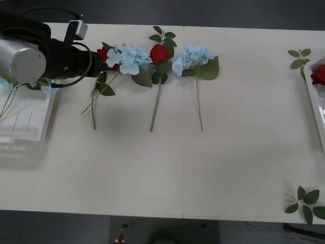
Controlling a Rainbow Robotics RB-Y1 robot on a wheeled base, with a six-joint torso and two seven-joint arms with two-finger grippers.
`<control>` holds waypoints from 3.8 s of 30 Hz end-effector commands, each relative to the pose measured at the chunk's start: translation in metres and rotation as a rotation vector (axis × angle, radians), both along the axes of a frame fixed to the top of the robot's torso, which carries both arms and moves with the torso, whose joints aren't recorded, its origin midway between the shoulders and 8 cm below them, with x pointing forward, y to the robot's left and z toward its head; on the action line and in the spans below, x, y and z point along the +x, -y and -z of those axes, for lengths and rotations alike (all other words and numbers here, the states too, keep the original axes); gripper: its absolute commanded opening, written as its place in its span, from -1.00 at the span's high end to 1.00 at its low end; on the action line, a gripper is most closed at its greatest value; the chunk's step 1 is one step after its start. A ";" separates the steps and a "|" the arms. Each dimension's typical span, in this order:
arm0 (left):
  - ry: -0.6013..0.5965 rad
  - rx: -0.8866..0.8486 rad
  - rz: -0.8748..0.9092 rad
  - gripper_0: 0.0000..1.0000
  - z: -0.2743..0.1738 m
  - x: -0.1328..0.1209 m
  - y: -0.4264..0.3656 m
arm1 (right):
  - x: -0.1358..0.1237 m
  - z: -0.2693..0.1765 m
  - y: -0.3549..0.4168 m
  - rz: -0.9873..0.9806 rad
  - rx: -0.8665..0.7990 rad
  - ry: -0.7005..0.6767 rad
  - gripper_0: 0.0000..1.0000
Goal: Put the red flowers into the right box and the blue flowers into the left box
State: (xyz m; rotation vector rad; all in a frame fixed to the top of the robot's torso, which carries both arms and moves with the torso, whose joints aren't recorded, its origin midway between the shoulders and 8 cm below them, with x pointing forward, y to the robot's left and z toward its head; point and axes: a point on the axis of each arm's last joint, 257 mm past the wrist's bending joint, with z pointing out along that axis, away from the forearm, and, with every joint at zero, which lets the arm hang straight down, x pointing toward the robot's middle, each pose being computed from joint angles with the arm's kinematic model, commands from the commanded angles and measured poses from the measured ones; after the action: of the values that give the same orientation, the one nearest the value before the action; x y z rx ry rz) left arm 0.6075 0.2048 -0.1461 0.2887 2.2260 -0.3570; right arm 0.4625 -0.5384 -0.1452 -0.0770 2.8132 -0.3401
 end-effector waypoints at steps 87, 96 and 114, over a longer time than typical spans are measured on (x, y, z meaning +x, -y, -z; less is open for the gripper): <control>0.101 0.163 -0.212 1.00 0.068 0.095 -0.036 | 0.194 0.128 -0.448 -0.061 0.466 0.621 1.00; 0.101 0.161 -0.210 1.00 0.068 0.095 -0.035 | 0.193 0.140 -0.435 -0.098 0.389 0.623 1.00; -0.007 0.169 -0.152 1.00 0.048 0.067 -0.035 | 0.183 0.068 -0.372 0.106 0.366 0.529 1.00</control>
State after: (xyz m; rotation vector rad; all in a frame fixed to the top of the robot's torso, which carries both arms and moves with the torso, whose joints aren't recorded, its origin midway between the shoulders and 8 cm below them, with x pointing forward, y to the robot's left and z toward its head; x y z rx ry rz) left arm 0.6637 0.2325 -0.2341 0.1512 2.3232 -0.1116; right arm 0.6370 -0.1483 -0.2573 0.2832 2.3377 0.1548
